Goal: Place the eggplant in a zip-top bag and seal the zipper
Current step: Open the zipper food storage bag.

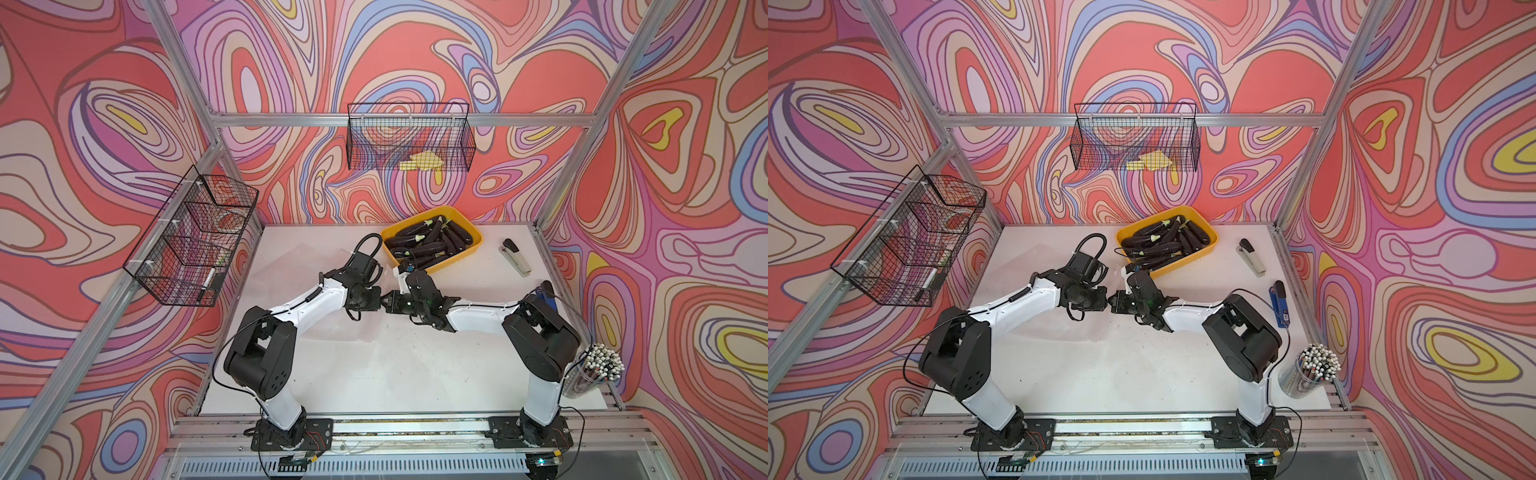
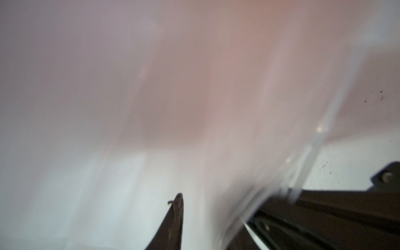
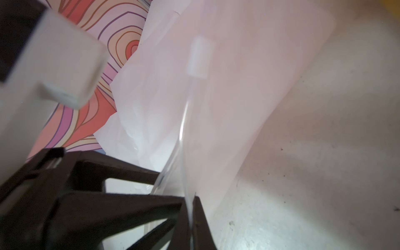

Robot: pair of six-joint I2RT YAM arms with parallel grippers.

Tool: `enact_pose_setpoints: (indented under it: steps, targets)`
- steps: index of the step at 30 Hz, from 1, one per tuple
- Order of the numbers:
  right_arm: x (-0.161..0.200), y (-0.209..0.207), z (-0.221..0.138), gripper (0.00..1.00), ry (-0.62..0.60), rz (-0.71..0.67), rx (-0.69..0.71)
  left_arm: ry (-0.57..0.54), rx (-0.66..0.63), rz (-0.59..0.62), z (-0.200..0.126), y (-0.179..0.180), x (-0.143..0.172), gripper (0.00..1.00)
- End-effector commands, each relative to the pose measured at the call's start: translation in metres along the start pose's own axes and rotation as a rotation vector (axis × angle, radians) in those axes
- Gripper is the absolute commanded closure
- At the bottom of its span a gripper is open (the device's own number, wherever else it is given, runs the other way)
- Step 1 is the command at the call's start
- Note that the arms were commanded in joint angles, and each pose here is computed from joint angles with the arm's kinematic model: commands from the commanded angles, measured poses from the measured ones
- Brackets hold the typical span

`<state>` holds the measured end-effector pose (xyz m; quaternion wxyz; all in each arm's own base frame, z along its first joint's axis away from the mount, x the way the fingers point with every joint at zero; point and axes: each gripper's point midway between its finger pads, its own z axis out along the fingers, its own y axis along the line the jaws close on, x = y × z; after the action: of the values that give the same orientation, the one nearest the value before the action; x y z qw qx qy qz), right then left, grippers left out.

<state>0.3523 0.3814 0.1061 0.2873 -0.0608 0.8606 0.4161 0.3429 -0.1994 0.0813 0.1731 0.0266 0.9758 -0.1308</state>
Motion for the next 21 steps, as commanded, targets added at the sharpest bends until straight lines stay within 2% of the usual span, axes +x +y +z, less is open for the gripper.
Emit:
enact_pose_setpoints:
  steps: [1, 3, 5, 8, 14, 18, 21]
  targets:
    - [-0.012, 0.026, -0.013, 0.96, -0.028, -0.008, -0.074, -0.012, -0.06, 0.037, 0.005, 0.005, -0.005, 0.79]
    - [-0.009, 0.021, -0.014, 0.96, -0.013, -0.007, -0.045, -0.039, -0.101, 0.057, -0.004, 0.009, -0.013, 1.0]
    - [-0.006, 0.011, -0.014, 0.95, -0.001, -0.013, -0.003, -0.078, -0.153, 0.08, -0.024, 0.016, -0.023, 1.0]
    - [-0.007, 0.006, -0.009, 0.93, 0.005, -0.028, -0.017, -0.109, -0.202, 0.117, -0.061, 0.021, -0.028, 1.0]
    - [-0.032, 0.042, 0.007, 0.92, -0.028, -0.121, -0.167, -0.064, -0.243, 0.127, -0.115, 0.024, -0.006, 1.0]
    - [-0.05, 0.071, 0.019, 0.92, -0.015, -0.157, -0.266, -0.106, -0.35, 0.064, -0.157, 0.046, 0.001, 1.0]
    - [-0.053, 0.079, 0.027, 0.91, 0.006, -0.16, -0.299, -0.122, -0.368, 0.035, -0.178, 0.051, 0.007, 1.0]
